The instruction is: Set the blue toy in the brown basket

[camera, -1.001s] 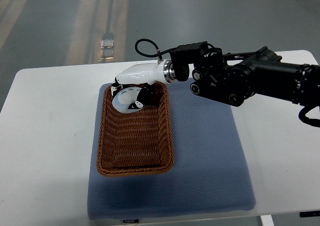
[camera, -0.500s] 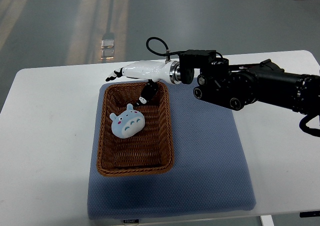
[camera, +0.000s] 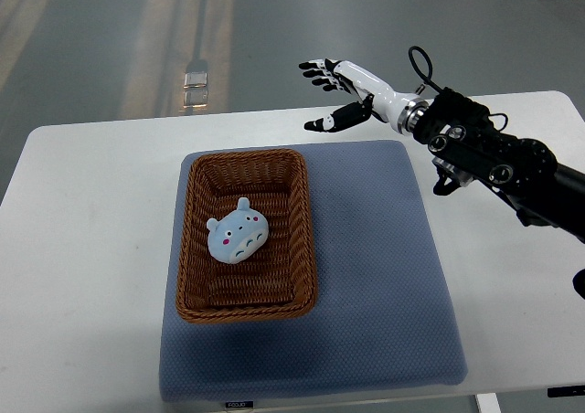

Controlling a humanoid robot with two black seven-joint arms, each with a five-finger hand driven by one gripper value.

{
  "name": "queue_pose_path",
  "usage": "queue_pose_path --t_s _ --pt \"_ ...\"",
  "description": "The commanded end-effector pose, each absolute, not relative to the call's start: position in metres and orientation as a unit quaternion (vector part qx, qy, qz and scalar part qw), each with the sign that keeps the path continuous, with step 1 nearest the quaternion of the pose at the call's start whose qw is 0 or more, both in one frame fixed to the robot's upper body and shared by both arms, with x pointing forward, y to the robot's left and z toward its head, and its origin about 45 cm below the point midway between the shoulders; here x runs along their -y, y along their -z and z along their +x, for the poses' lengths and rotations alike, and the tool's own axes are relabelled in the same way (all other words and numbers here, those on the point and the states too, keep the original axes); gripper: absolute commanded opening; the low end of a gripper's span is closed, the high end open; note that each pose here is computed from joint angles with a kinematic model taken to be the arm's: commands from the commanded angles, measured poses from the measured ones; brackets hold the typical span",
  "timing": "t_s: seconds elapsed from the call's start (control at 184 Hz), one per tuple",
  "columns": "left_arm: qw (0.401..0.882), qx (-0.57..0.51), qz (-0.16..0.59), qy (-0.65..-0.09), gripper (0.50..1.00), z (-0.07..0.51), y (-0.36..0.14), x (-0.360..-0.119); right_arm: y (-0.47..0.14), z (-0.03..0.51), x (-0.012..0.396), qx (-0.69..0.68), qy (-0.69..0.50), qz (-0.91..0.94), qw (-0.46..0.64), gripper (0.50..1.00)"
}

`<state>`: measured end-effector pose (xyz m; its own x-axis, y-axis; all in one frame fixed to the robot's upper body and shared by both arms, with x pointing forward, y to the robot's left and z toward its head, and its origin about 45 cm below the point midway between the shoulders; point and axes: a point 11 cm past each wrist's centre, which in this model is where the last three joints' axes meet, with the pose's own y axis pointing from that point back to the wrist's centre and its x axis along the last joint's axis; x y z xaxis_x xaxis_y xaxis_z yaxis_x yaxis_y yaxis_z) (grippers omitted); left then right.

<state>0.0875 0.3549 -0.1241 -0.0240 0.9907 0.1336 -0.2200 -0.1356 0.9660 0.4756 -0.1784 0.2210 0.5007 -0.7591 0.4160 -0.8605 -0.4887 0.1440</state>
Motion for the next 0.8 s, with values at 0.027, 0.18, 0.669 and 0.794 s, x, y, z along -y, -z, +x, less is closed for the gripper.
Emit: queue_pose_path --t_s 0.027,0.18,0.669,0.794 --pt "0.515 -0.408 0.472 -0.588 1.0 0.088 0.124 -0.355 -0.195 0.467 0.207 0.535 -0.066 0.831 0.139 0.887" --pt "0.515 -0.408 0.472 -0.587 1.0 0.088 0.124 -0.355 -0.177 0.459 0.227 0.596 0.041 0.798 0.072 0.887" --pt "0.516 -0.409 0.471 -0.588 1.0 0.088 0.124 -0.354 -0.167 0.452 0.231 0.641 0.131 0.756 -0.024 0.913" --pt "0.516 -0.408 0.47 -0.588 1.0 0.089 0.124 -0.354 -0.167 0.452 0.222 0.634 0.135 0.761 -0.029 0.913"
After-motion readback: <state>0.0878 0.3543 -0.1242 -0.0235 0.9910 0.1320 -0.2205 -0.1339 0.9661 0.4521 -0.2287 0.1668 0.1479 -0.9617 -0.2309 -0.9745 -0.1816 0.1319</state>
